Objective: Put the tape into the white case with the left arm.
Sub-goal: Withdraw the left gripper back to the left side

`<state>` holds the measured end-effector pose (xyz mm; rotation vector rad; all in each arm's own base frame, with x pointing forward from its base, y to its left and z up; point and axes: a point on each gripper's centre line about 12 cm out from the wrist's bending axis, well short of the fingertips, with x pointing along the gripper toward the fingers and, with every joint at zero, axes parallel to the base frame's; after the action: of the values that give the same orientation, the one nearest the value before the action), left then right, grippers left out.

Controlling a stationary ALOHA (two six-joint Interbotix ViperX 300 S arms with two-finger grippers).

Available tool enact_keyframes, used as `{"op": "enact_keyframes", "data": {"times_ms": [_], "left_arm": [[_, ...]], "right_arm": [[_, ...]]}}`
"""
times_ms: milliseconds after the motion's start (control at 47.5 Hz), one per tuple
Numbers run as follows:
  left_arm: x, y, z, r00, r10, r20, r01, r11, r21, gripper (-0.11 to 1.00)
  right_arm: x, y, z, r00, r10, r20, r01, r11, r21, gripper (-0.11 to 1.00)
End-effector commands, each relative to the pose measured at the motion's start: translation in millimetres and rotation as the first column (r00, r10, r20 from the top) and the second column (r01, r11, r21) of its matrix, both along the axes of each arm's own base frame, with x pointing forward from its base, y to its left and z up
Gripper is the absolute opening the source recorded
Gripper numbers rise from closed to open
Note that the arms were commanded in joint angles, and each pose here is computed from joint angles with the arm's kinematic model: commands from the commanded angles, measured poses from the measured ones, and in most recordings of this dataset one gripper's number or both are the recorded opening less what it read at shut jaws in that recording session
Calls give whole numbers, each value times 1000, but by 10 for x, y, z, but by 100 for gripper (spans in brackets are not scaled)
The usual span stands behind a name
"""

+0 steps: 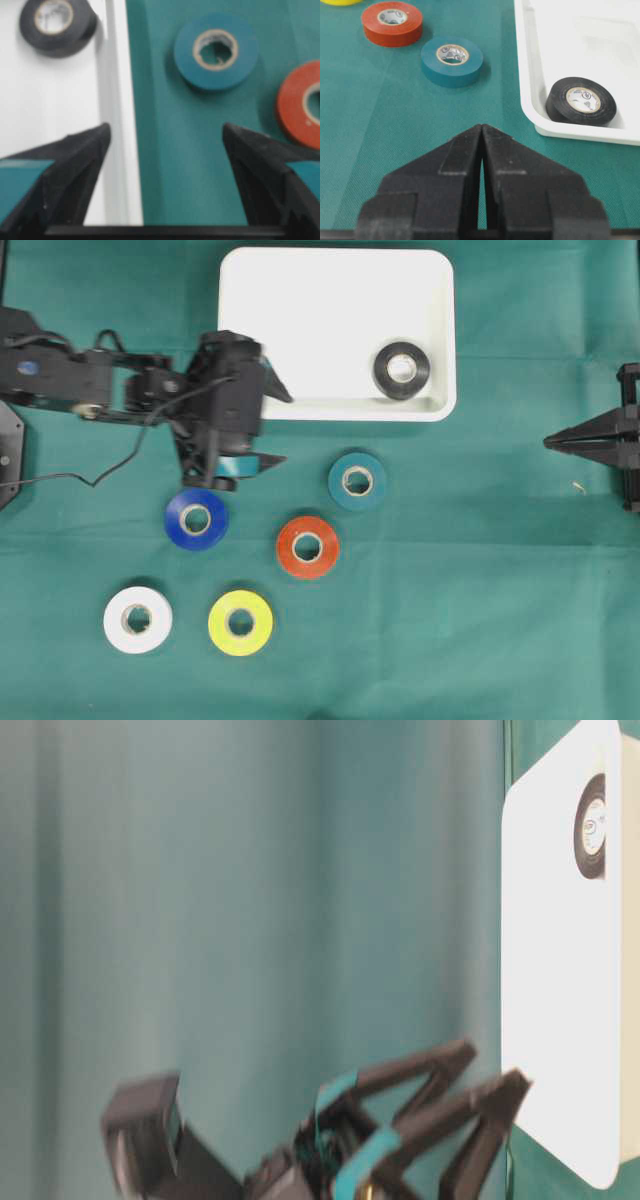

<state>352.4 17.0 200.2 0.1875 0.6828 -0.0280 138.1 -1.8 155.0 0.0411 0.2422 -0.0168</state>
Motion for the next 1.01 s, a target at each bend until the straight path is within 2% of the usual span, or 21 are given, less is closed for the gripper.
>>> {"op": "enact_keyframes", "data": {"times_ms": [0,168,484,673,989], "left_arm": [[-153,-17,148,996,0,87,0,1000,2,92],[-428,-27,143,988,0,154,-1,1000,8,92],[-899,-76,128,976,-10,217,8,1000,10,92],[-1041,-126,173,963,-28,268,26,1000,13,92],[-1088,-137,102,965,-29,261,28,1000,8,92]], "right_arm": [[19,-2,46,1000,-2,15,2,1000,1,-9],[17,-2,40,1000,-2,14,2,1000,1,-9],[15,-4,34,1000,-3,12,3,1000,1,-9],[14,-2,34,1000,-1,15,1,1000,0,-9],[11,-1,27,1000,-1,17,1,1000,0,-9]]}}
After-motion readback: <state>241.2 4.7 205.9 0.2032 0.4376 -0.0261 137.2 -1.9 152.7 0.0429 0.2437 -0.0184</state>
